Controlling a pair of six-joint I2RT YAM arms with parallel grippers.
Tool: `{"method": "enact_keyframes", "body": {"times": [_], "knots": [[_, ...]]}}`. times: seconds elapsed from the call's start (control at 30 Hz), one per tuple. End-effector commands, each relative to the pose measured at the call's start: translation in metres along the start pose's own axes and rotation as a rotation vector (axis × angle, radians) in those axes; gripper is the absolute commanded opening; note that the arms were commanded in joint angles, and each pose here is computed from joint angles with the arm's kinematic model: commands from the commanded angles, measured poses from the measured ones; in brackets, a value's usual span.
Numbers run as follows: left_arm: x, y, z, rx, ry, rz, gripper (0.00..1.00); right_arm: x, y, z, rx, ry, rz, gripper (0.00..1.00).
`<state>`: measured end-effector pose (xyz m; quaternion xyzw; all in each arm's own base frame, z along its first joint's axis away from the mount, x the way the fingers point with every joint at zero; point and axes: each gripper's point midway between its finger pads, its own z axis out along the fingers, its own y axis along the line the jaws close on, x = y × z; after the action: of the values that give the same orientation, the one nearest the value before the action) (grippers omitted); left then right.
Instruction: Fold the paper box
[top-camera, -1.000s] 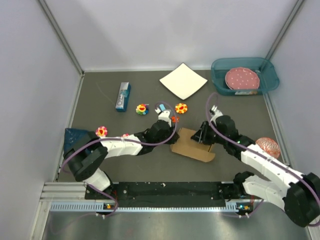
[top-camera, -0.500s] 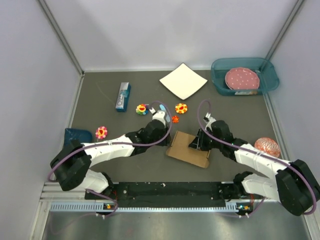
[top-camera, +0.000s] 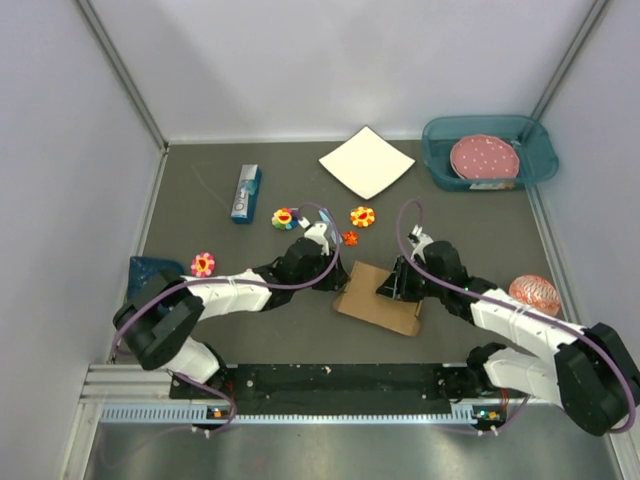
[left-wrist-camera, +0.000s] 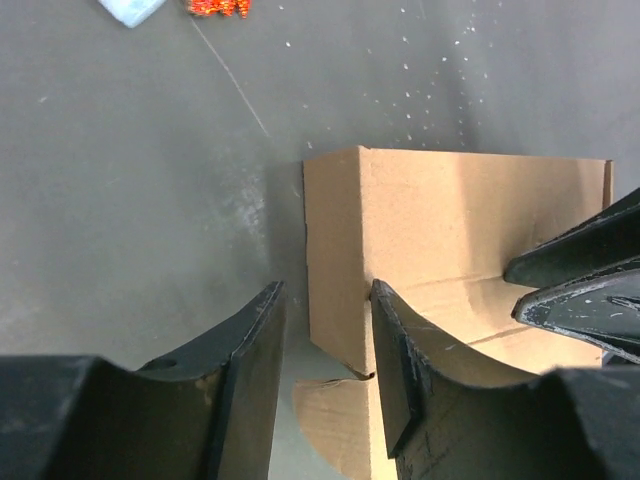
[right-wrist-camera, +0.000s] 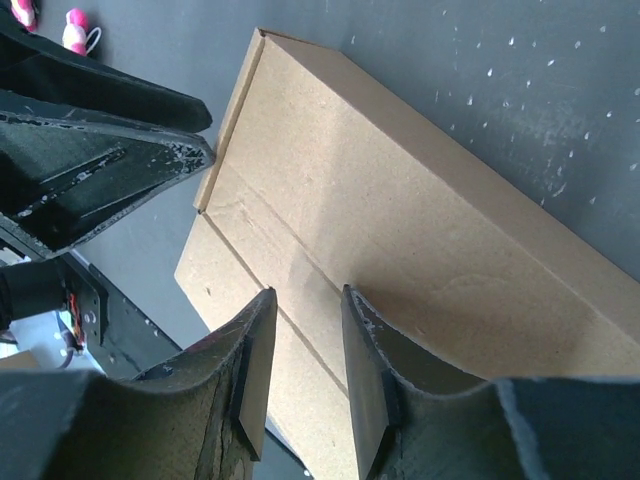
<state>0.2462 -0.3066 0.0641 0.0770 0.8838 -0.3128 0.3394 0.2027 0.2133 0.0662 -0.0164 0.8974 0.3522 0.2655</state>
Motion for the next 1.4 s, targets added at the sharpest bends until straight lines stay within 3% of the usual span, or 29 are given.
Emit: {"method": "enact_keyframes", "body": {"times": [0.0, 0.2, 0.37, 0.53, 0.63, 0.77, 0.93, 1.1, 1.37], "knots": [[0.001, -0.024, 0.008, 0.129, 0.005, -0.009, 0.44, 0.024, -0.031, -0.006, 0.138, 0.078, -0.009, 0.35], [0.01, -0.015, 0.016, 0.097, 0.032, -0.004, 0.39, 0.013, -0.02, -0.013, 0.119, 0.056, -0.031, 0.38], [0.017, 0.0, 0.017, 0.025, 0.049, 0.005, 0.36, -0.029, 0.008, -0.037, 0.097, -0.084, -0.06, 0.57], [0.015, 0.012, 0.015, -0.042, 0.03, 0.012, 0.36, -0.063, -0.007, -0.082, 0.29, -0.257, -0.048, 0.69], [0.013, 0.011, 0.011, -0.054, 0.017, 0.022, 0.36, -0.049, -0.037, -0.088, 0.427, -0.241, -0.003, 0.72], [0.011, 0.011, 0.003, -0.079, 0.001, 0.032, 0.36, -0.019, -0.06, -0.08, 0.478, -0.182, 0.07, 0.74], [0.021, 0.025, -0.009, -0.126, -0.003, 0.01, 0.36, 0.012, -0.066, -0.058, 0.406, -0.107, 0.137, 0.74], [0.027, 0.031, -0.025, -0.126, -0.033, -0.039, 0.36, 0.013, -0.064, -0.042, 0.355, -0.105, 0.122, 0.71], [-0.005, 0.019, -0.045, -0.054, -0.179, -0.088, 0.45, 0.001, -0.059, -0.025, 0.313, -0.112, 0.043, 0.65]]}}
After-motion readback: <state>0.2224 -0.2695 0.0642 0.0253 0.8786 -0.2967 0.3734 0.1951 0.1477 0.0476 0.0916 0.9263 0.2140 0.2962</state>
